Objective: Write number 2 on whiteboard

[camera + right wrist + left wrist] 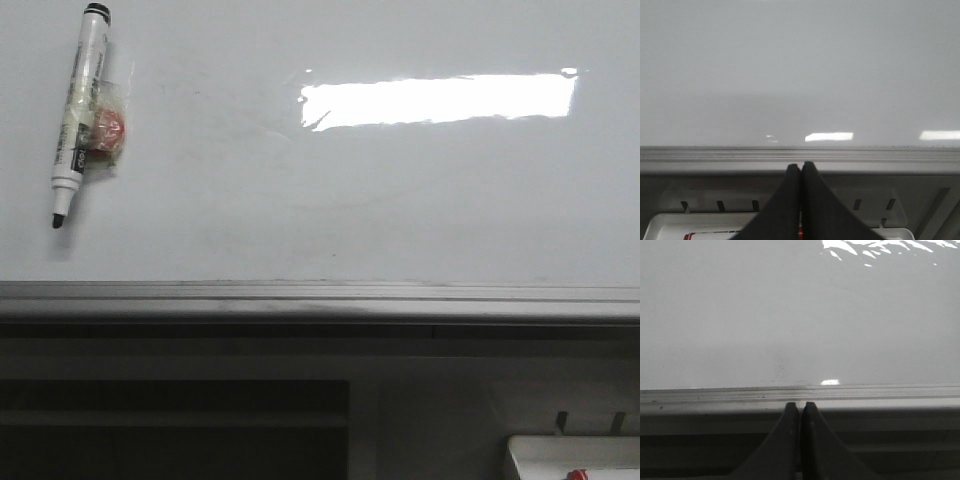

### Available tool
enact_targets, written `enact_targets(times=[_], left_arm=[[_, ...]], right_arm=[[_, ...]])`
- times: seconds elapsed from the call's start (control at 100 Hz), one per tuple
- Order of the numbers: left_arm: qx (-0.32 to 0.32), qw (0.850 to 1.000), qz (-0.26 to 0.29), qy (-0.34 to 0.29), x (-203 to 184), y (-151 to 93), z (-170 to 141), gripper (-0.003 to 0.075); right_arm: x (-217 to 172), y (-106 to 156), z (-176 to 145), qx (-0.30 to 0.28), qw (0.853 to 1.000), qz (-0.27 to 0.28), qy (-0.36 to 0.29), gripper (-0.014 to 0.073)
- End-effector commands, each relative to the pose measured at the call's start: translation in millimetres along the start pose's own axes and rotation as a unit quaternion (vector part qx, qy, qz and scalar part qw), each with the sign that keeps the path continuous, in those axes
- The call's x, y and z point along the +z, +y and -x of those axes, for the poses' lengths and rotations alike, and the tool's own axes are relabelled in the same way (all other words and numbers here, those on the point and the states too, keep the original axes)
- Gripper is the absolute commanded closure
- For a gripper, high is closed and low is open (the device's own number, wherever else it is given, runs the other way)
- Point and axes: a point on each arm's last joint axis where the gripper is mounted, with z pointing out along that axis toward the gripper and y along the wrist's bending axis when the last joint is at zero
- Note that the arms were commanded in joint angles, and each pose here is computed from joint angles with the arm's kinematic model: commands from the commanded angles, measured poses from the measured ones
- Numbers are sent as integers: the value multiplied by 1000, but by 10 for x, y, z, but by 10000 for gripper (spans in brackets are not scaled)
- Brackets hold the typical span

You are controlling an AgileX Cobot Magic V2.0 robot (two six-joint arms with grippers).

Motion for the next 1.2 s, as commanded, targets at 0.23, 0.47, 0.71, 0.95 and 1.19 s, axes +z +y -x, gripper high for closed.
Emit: enact_targets(times=[0.23, 0.47, 0.71, 0.95, 1.19], left_arm=[[-49, 988, -7, -148, -46, -1, 226, 741], [4, 989, 3, -146, -45, 2, 222, 741], [3, 987, 3, -163, -55, 3, 253, 741], [-3, 985, 2, -171, -60, 3, 266, 741], [-123, 960, -7, -252, -138, 43, 437, 741]], right_arm=[[-18, -2, 157, -2, 992, -4, -123, 666], [-154, -3, 455, -3, 954, -6, -300, 666], [-215, -3, 533, -3, 936, -6, -351, 666], [-182, -3, 494, -3, 946, -6, -324, 666], [-228, -27, 622, 130, 963, 22, -234, 666]])
